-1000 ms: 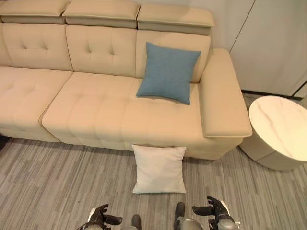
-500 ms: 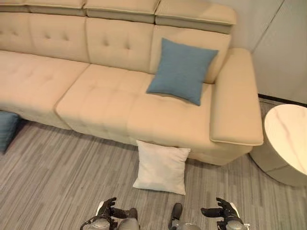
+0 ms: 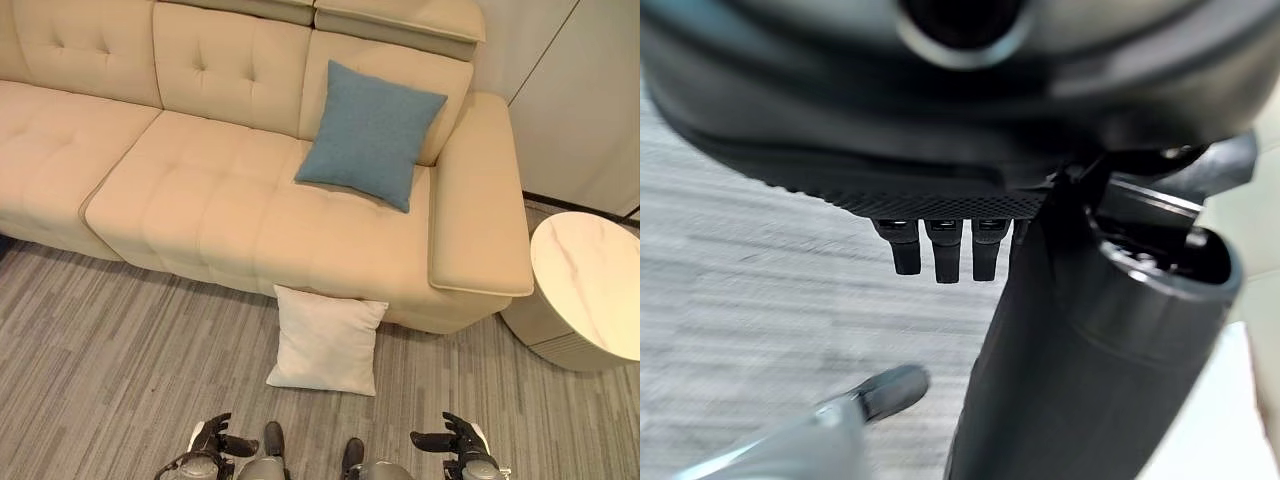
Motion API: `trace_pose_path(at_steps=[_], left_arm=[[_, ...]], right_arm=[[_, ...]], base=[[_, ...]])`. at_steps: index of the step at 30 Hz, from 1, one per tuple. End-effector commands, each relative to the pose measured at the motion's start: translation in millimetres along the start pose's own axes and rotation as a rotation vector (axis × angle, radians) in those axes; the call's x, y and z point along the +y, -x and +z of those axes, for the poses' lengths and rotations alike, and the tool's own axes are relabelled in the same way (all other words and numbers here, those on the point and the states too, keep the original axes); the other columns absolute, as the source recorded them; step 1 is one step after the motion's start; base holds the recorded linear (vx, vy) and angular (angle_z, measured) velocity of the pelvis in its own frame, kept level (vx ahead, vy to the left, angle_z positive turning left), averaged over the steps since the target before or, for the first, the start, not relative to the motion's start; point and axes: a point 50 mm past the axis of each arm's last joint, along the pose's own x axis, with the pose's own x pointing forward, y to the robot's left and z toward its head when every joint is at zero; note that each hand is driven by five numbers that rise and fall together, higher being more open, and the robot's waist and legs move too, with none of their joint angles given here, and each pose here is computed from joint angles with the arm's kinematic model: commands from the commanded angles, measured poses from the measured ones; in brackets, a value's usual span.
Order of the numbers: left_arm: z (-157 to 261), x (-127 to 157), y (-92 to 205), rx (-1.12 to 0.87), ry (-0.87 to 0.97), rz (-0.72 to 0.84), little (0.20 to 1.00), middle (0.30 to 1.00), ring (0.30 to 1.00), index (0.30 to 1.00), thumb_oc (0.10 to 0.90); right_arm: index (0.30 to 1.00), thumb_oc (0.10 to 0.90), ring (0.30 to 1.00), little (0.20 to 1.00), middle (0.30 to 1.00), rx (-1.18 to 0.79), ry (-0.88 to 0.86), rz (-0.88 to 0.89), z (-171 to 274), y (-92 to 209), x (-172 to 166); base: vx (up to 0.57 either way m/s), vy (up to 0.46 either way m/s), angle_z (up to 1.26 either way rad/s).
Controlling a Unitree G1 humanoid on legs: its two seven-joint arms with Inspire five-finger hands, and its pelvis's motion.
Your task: Pick up all the scattered cushions and arrange them neatly on the sofa.
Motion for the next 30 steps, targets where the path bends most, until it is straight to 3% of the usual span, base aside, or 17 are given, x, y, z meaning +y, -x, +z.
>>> trace_pose_path(at_steps=[1, 30], left_arm=[[5.0, 11.4, -1.2, -0.036, -0.032, 0.036, 0.900, 0.900, 0.900, 0.900, 0.800], [8.2, -8.9, -0.6, -0.043, -0.063, -0.023, 0.900, 0.900, 0.900, 0.900, 0.800]], right_arm=[[0.900, 0.800, 0.900, 0.900, 0.900, -0.097, 0.016, -0.044, 26.1, -4.8, -14.2], [0.900, 0.800, 0.900, 0.900, 0.900, -0.139, 0.009, -0.087, 32.6, -5.1, -31.5]], base=[[0.09, 0.133, -0.08], [0.12, -0.025, 0.10]])
